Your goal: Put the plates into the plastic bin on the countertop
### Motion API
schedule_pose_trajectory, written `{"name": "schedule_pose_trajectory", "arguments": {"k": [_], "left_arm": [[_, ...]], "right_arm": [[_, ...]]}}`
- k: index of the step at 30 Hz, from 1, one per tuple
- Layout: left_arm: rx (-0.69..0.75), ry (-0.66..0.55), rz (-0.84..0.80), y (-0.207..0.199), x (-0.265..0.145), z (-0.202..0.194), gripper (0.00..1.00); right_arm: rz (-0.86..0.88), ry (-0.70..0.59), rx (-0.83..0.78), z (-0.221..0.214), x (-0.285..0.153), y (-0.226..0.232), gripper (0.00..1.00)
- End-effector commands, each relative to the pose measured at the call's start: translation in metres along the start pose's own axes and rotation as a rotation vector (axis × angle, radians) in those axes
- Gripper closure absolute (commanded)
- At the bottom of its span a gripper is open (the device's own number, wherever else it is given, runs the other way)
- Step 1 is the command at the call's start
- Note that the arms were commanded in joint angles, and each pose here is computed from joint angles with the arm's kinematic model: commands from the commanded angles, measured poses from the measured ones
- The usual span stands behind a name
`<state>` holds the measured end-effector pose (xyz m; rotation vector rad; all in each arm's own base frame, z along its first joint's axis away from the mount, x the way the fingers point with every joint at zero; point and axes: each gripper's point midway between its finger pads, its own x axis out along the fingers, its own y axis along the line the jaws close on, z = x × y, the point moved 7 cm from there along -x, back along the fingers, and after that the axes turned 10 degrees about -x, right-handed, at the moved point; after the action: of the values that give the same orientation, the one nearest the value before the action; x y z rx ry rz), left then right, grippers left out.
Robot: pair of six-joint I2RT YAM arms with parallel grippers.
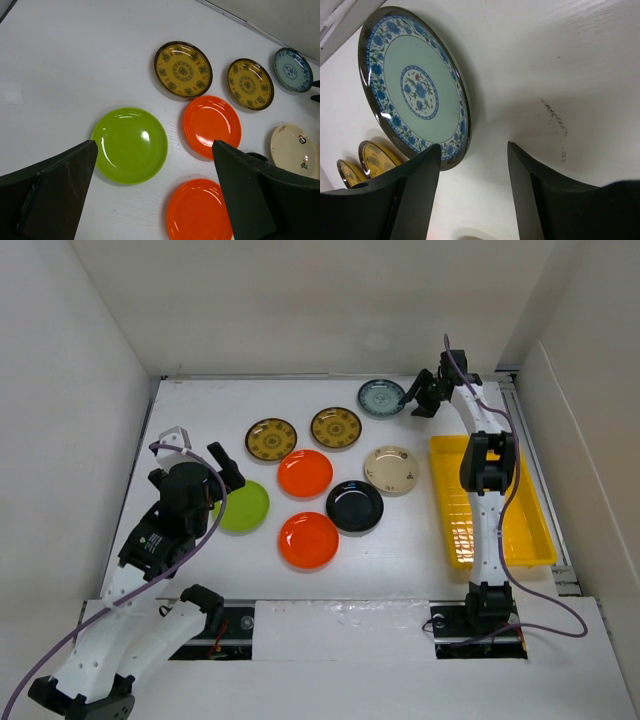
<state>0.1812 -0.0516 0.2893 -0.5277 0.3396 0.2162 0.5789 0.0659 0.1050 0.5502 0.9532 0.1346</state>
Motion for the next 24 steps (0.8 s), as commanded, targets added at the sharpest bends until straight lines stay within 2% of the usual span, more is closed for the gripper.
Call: {"name": "schedule_pose_trajectory", "arguments": {"k": [1,5,7,11,20,22,23,24], "left_arm": [[-0.009,-0.024,-0.019,-0.004,0.001,0.006,0.00],[-0.009,-0.024,-0.019,-0.004,0.001,0.006,0.00],[0.000,-0.018,-0.026,-0.005,0.001,0.005,0.00],[-0.004,-0.023,-0.031,-0.004,-0.001,0.006,0.00],[-0.013,-0.029,-0.049,-0.006,-0.002,0.008,0.00],[-0.013,-0.023,-0.055,-0.007,-0.003,0.007,0.00],[-0.013,-0.023,-0.055,-0.007,-0.003,0.007,0.00],[-0.013,-0.023,-0.055,-0.007,-0.003,0.007,0.00]], "right_arm": [[0.037,-0.012,-0.005,0.006,-0.002,0.006,0.39],[0.060,-0.018,0.018,0.005,0.005,0.012,0.46],[0.060,-0.017,0.043,0.004,0.009,0.011,0.55],[0.073,-0.019,0.074,0.004,0.014,0.011,0.59],[0.104,-0.008,0.159,0.000,0.027,0.010,0.83],[0.115,-0.007,0.175,-0.002,0.029,0.010,0.83],[0.113,-0.003,0.186,-0.006,0.036,0.005,0.86],[0.120,-0.012,0.206,-0.004,0.033,0.008,0.95]]}}
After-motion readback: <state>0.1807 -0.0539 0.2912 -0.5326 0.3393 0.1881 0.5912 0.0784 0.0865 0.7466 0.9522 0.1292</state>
